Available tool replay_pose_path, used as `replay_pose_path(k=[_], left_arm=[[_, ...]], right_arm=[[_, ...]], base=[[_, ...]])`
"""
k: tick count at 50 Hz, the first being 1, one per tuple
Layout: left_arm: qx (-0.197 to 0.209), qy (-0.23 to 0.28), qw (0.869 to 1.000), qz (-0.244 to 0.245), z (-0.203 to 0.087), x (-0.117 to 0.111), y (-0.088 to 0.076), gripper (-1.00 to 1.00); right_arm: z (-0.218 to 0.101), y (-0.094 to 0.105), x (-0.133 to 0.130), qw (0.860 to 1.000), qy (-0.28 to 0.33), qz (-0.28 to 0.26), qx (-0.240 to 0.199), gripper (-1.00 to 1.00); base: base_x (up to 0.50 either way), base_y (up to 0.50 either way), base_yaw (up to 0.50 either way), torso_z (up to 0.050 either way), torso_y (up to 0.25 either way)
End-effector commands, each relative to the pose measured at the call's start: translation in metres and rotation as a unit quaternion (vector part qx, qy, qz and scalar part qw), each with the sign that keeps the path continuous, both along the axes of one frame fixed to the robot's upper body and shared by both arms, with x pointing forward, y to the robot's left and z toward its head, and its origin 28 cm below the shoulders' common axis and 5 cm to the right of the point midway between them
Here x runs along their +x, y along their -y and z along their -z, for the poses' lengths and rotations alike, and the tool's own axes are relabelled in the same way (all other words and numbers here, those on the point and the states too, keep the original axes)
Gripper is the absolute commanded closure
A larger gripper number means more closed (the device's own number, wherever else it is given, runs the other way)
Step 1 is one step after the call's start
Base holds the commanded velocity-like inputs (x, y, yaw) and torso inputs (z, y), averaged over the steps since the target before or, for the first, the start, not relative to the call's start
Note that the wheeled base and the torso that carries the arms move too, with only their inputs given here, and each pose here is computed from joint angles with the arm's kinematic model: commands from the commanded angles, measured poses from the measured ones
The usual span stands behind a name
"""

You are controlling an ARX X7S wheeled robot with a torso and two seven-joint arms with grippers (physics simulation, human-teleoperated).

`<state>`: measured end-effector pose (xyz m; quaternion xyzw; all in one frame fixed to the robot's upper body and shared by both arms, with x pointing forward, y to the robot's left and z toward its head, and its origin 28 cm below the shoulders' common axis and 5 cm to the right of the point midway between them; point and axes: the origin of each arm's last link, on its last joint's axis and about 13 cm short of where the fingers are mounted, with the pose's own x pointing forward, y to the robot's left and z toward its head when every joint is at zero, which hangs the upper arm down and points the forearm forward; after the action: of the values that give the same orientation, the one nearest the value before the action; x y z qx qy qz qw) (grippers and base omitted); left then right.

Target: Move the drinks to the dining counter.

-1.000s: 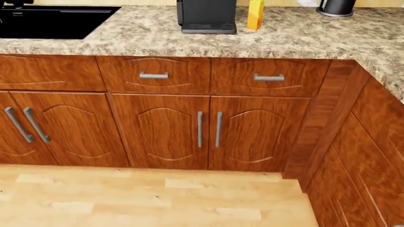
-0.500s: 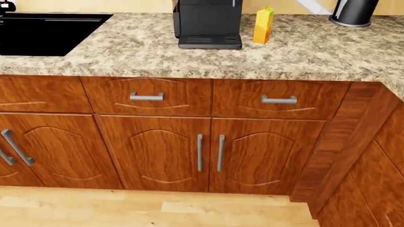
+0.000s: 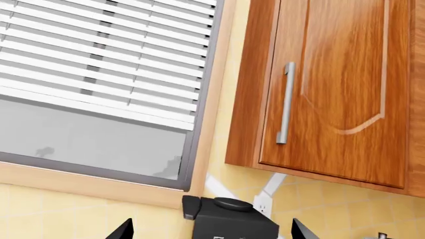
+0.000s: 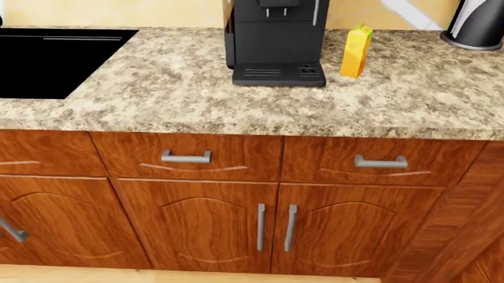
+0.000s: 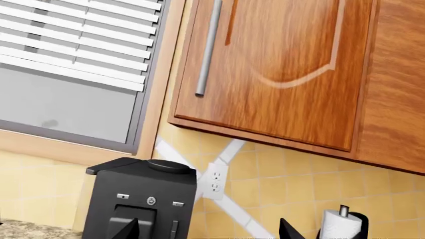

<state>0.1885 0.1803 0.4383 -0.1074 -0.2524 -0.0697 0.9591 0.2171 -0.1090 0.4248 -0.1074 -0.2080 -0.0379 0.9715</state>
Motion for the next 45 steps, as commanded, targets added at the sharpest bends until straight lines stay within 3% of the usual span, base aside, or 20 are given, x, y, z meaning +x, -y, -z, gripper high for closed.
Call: replay_pose_path(k=[1, 30, 37, 45], left_arm=[[-0.002, 0.0, 1.0, -0.002, -0.001, 0.001, -0.001, -1.0], [-0.009, 0.003, 1.0, -0.01, -0.005, 0.001, -0.005, -1.0], [-0.011, 0.004, 1.0, -0.013, -0.005, 0.001, -0.006, -1.0], [-0.011, 0.004, 1.0, -0.014, -0.005, 0.002, -0.007, -1.0]], right_arm=[[0.002, 0.002, 0.002, 1.0, -0.015, 0.01, 0.016, -1.0], [0.004, 0.003, 0.003, 1.0, -0.017, 0.016, 0.012, -1.0], [0.007, 0.006, 0.005, 0.999, -0.029, 0.04, 0.001, -1.0], [0.016, 0.011, 0.013, 0.996, -0.066, 0.055, 0.021, -1.0]], base=[[0.4, -0.33, 0.0, 0.0, 0.0], [0.33, -0.38, 0.0, 0.0, 0.001], [0.07, -0.05, 0.0, 0.0, 0.003], [0.0, 0.0, 0.0, 0.0, 0.0]])
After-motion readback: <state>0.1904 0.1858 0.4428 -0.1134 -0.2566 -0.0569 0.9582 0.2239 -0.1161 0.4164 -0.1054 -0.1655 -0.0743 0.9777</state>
